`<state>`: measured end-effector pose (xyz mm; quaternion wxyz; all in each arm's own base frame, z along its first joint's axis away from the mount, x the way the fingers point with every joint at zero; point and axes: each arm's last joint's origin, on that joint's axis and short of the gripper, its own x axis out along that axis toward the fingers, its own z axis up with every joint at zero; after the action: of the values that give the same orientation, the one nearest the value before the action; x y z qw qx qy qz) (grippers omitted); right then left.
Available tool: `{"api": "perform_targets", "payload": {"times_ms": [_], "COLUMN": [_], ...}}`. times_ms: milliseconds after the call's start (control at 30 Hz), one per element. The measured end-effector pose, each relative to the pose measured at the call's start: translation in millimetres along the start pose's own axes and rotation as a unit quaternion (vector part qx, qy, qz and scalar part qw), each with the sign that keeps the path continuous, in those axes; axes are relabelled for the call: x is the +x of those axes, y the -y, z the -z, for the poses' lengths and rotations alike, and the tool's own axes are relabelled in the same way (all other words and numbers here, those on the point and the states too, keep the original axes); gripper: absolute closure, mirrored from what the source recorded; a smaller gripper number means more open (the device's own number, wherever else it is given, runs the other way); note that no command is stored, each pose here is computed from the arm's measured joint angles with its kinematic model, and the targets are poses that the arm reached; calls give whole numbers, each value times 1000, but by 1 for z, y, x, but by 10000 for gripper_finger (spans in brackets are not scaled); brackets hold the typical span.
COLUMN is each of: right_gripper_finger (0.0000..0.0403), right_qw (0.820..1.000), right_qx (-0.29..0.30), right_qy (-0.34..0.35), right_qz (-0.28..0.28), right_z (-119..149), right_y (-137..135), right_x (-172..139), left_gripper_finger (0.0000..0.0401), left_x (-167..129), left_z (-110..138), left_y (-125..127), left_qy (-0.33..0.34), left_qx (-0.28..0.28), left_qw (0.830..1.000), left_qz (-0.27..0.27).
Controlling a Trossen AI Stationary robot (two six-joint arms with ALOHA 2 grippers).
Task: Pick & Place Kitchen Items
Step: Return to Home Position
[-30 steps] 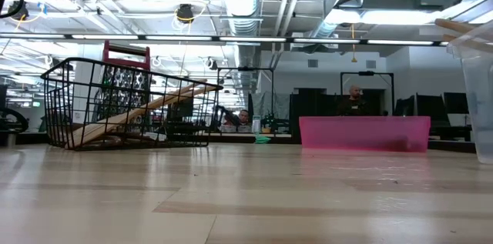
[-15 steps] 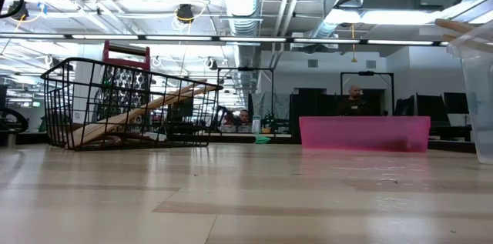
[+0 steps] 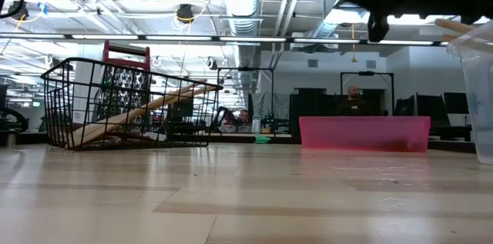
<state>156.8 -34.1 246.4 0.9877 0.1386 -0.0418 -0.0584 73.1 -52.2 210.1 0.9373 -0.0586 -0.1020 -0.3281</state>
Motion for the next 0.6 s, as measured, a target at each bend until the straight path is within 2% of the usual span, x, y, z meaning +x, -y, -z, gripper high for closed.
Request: {"api": "perform_targets", "payload": {"times_ms": [167,300,500,600], "right_gripper_finger": [399,400,401,401], "right_qw": [994,988,987,991], "right_qx": [4,7,42,42], "right_qy": [89,142,149,122], "right_qz": [-65,-68,-42,-30], "right_z": [-1,-16,-13,-9], "right_y": [-13,-18,-15,-14], "right_x": [-15,-44,-88,-89], "left_gripper_finger": [284,284,284,284], "left_x": [0,0,0,0], "left_z": [0,0,-1,-1], "left_y": [0,0,0,0], "left_qy": [1,2,5,6], "left_qx": [0,0,0,0], "left_qw": [1000,1000,1000,1000], "left_qz": [0,0,0,0]}}
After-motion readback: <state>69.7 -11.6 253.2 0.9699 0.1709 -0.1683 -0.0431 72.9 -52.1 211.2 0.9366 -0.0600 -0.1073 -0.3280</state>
